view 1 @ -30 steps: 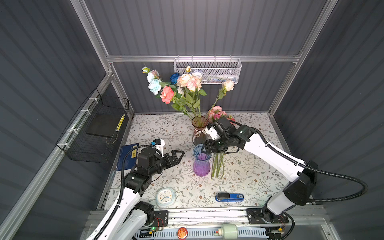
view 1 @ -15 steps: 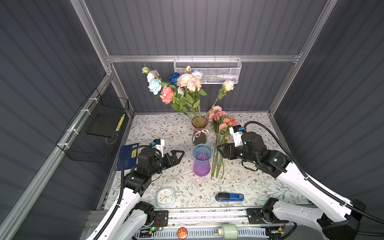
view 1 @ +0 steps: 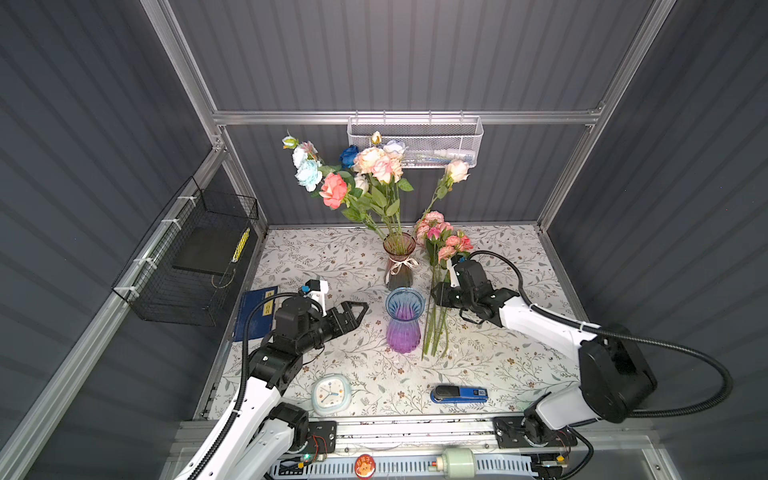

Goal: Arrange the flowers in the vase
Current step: 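Open the right gripper and draw back from the purple vase, then grasp a pink rose stem among the loose stems with the right gripper, then lift the pink rose upward out of the loose stems with the right gripper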

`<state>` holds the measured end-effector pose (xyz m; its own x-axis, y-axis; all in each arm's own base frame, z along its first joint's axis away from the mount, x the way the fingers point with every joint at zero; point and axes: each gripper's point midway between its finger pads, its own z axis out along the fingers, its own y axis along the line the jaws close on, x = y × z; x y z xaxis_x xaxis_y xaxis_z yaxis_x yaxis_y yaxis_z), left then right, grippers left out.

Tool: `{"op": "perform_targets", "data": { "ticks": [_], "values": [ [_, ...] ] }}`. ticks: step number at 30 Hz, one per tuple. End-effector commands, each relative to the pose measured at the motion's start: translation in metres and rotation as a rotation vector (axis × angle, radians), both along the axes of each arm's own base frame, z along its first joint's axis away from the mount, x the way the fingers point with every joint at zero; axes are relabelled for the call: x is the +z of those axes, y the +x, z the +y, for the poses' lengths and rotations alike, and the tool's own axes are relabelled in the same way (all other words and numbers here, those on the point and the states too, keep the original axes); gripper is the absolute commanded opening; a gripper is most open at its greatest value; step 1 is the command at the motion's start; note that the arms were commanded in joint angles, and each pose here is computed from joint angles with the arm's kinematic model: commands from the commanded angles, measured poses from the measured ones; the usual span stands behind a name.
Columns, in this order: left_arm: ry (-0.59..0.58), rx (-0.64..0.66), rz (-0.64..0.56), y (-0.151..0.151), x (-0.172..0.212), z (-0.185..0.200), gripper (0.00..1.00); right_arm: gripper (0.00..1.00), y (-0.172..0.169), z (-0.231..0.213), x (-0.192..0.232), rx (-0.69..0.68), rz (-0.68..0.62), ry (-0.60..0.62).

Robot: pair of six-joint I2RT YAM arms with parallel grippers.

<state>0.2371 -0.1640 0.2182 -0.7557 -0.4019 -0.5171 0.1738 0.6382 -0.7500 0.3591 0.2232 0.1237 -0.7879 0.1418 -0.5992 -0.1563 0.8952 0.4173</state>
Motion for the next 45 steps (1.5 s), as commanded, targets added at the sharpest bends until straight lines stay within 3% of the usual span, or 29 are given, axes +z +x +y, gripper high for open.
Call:
{"op": "perform_targets", "data": {
  "ticks": [1, 7, 16, 25, 32, 38, 45],
  "values": [
    [-0.019, -0.009, 0.009, -0.005, -0.002, -0.002, 1.00, 0.45, 0.040, 0.000, 0.009, -0.046, -0.077, 0.019],
    [-0.018, -0.003, 0.008, -0.007, 0.000, 0.000, 1.00, 0.44, 0.061, 0.012, -0.023, -0.028, 0.000, 0.029],
    [-0.005, 0.004, 0.019, -0.005, -0.005, 0.001, 1.00, 0.50, 0.029, 0.027, -0.049, 0.018, 0.095, 0.156],
    [-0.004, -0.006, 0.028, -0.003, -0.006, -0.002, 1.00, 0.50, 0.030, 0.023, -0.084, -0.012, 0.155, 0.115],
    [0.003, -0.006, 0.022, -0.005, -0.003, 0.000, 1.00, 0.48, 0.032, -0.019, -0.103, -0.167, 0.174, -0.025],
    [0.002, -0.005, 0.024, -0.003, -0.005, -0.001, 1.00, 0.24, 0.035, -0.028, -0.106, -0.155, 0.168, -0.079],
    [-0.004, -0.006, 0.031, -0.004, -0.007, -0.001, 1.00, 0.05, 0.047, -0.009, -0.080, -0.058, 0.028, 0.015]
  ]
}}
